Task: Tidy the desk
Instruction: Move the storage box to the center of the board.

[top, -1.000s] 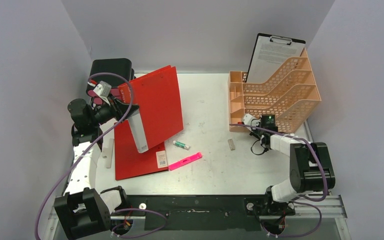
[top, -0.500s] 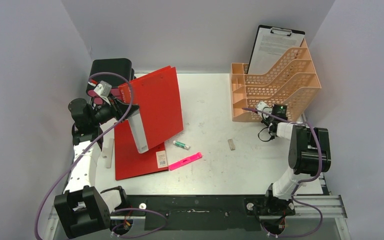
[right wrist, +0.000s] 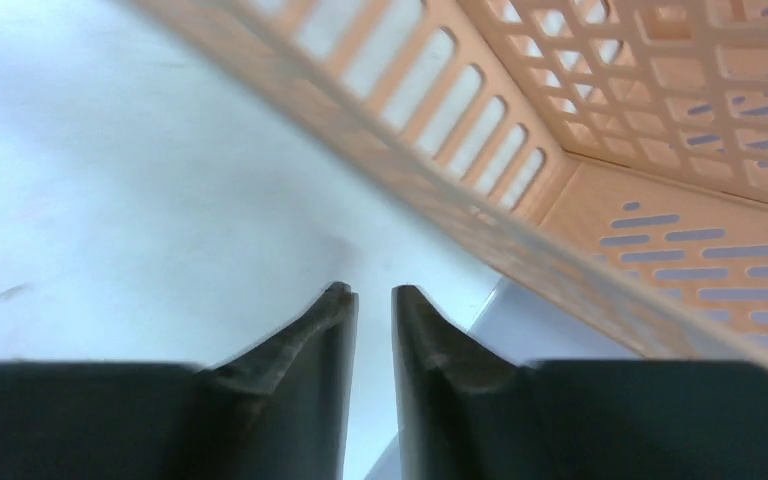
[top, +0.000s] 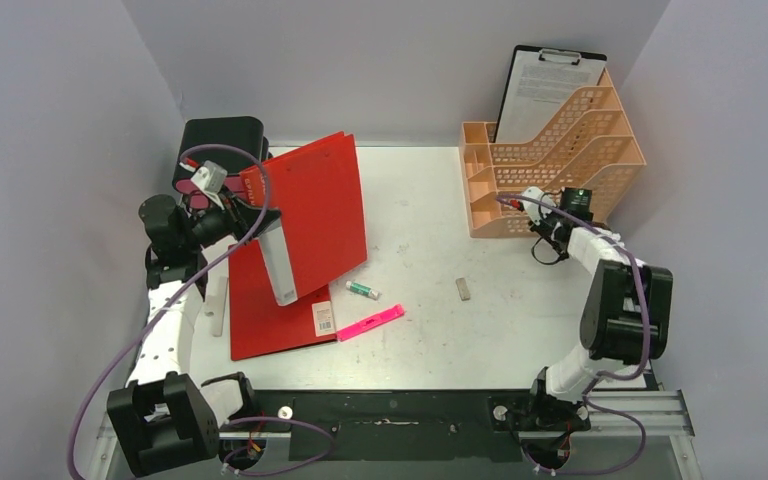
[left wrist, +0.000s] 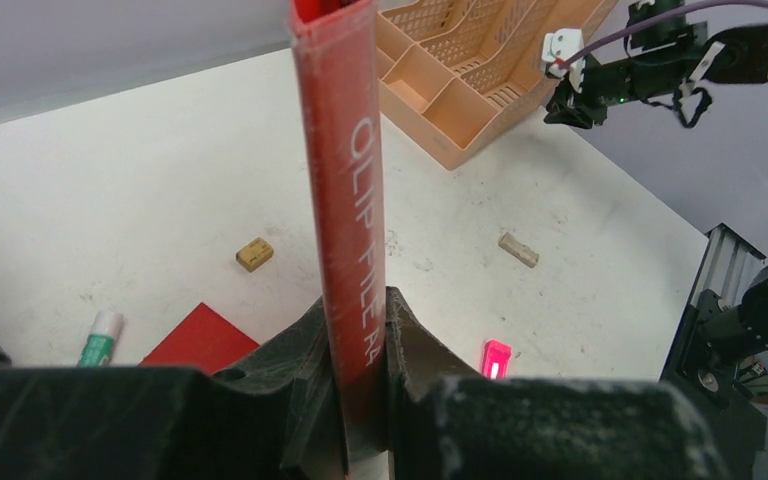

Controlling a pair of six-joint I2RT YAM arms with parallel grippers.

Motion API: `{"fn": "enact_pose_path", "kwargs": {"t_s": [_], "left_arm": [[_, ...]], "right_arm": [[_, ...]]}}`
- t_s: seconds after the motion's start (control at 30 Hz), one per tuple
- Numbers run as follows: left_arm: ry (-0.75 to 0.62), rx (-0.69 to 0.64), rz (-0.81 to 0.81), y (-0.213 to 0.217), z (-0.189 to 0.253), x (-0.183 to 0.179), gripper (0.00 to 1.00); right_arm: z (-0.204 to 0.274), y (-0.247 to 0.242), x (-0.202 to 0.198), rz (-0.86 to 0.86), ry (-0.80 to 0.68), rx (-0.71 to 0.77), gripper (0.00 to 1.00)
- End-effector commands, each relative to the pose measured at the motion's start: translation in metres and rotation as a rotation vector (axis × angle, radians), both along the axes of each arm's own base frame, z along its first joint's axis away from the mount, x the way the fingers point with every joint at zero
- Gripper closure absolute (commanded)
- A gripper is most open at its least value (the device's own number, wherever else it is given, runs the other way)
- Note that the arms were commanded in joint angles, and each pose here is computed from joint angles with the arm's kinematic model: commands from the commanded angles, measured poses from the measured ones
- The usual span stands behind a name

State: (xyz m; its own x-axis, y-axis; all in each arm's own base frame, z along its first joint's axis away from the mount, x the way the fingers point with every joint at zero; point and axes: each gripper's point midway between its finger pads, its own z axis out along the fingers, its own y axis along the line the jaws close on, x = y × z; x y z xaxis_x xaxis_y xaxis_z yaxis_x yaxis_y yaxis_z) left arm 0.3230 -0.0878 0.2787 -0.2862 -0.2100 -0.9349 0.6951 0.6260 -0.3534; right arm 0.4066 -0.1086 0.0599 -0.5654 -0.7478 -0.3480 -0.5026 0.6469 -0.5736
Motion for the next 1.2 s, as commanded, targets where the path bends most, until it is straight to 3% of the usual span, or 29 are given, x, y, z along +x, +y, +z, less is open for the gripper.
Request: {"fn": "enact_pose_path", "kwargs": {"t_s": [0.0, 0.1, 0.17, 0.23, 0.33, 0.4, 0.57, 0.9, 1.07, 1.17], "left_arm": [[-0.174, 0.078, -0.108, -0.028, 0.044, -0.004, 1.00], [-0.219, 0.103, -0.197, -0.053, 0.055, -0.005, 1.00], [-0.241, 0.098, -0.243, -0.068, 0.067, -0.005, 1.00], [-0.261, 0.095, -0.313, -0.091, 0.078, -0.011, 1.00], [-0.289, 0.117, -0.402, -0.116, 0.092, -0.021, 1.00], [-0.283, 0.121, -0.463, -0.133, 0.092, -0.030, 1.00], [-0.288, 0.101, -0.585, -0.159, 0.099, -0.050, 1.00], [-0.284, 0.048, -0.649, -0.169, 0.112, -0.059, 1.00], [-0.277, 0.045, -0.673, -0.173, 0.110, -0.062, 1.00], [-0.273, 0.046, -0.676, -0.175, 0.108, -0.062, 1.00]], "right_arm": [[0.078, 0.078, -0.037, 0.310, 0.038, 0.233, 0.64], [0.143, 0.125, -0.060, 0.471, -0.046, 0.308, 0.23], [0.187, 0.157, -0.070, 0.557, -0.134, 0.380, 0.08], [0.227, 0.191, -0.081, 0.659, -0.204, 0.451, 0.01], [0.286, 0.227, -0.093, 0.767, -0.292, 0.558, 0.00], [0.320, 0.242, -0.100, 0.829, -0.330, 0.632, 0.05], [0.361, 0.271, -0.115, 0.983, -0.345, 0.765, 0.09], [0.361, 0.304, -0.131, 1.145, -0.211, 0.935, 0.10], [0.346, 0.333, -0.125, 1.145, -0.168, 0.871, 0.10], [0.328, 0.353, -0.125, 1.160, -0.093, 0.795, 0.03]]}}
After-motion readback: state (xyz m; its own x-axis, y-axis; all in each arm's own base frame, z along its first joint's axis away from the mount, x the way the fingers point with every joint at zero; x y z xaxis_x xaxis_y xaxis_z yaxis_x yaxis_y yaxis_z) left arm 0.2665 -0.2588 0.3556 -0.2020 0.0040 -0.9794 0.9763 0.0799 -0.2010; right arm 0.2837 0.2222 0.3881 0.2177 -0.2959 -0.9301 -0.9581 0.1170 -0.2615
